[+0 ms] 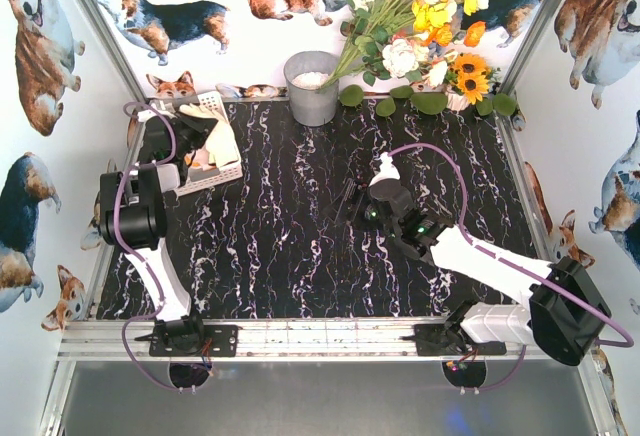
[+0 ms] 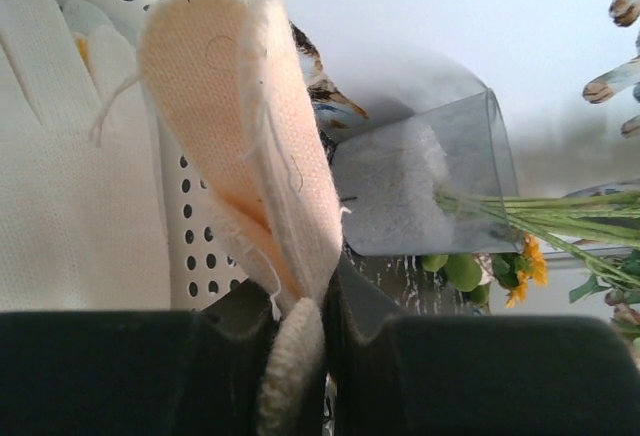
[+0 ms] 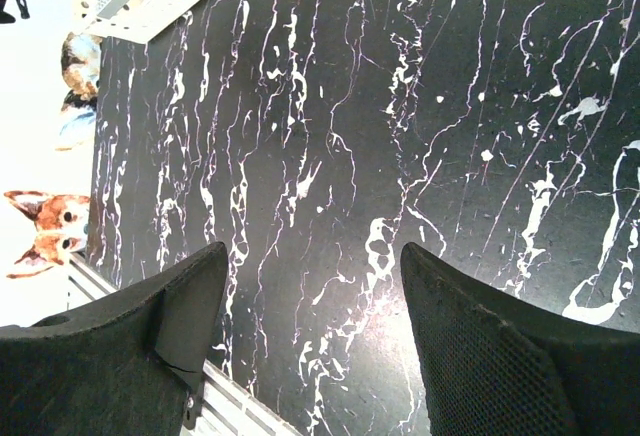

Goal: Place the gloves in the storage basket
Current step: Place the glove in the bin.

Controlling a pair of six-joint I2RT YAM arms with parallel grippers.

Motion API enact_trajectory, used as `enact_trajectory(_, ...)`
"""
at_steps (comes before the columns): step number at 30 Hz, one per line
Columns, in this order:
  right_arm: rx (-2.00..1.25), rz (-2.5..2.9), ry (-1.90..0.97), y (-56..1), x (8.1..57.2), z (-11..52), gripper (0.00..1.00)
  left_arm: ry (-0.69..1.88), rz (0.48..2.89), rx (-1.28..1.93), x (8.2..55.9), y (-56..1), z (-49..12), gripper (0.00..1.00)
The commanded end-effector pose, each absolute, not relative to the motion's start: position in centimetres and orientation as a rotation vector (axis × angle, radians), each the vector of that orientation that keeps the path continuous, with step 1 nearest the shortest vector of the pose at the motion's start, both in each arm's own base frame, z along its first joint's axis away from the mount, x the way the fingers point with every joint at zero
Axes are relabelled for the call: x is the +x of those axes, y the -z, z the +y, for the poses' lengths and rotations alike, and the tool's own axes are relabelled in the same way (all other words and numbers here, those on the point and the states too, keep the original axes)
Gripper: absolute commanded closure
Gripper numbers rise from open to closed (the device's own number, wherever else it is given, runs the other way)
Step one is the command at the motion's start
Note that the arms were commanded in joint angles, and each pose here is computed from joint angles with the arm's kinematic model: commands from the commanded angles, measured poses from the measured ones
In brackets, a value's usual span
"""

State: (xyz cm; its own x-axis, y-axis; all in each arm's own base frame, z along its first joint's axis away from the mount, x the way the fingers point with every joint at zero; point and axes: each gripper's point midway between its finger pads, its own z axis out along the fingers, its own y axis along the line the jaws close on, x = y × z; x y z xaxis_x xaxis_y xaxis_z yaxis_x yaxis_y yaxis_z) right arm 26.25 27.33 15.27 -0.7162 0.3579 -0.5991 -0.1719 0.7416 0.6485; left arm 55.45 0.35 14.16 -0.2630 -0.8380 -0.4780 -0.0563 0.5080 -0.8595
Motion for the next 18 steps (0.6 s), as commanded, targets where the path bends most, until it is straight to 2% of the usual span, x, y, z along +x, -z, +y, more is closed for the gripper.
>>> enact_trajectory(1,0.170,2.124,-0.925,-16.9,26.8,27.0,0.28,0.842,1.659,-0.703,56.3,-14.6,1.4,1.00)
enact_trajectory(18,0.180,2.127,-0.932,-16.9,26.4,26.7,0.28,0.700,1.649,-0.663,56.1,-13.7,5.5,1.00)
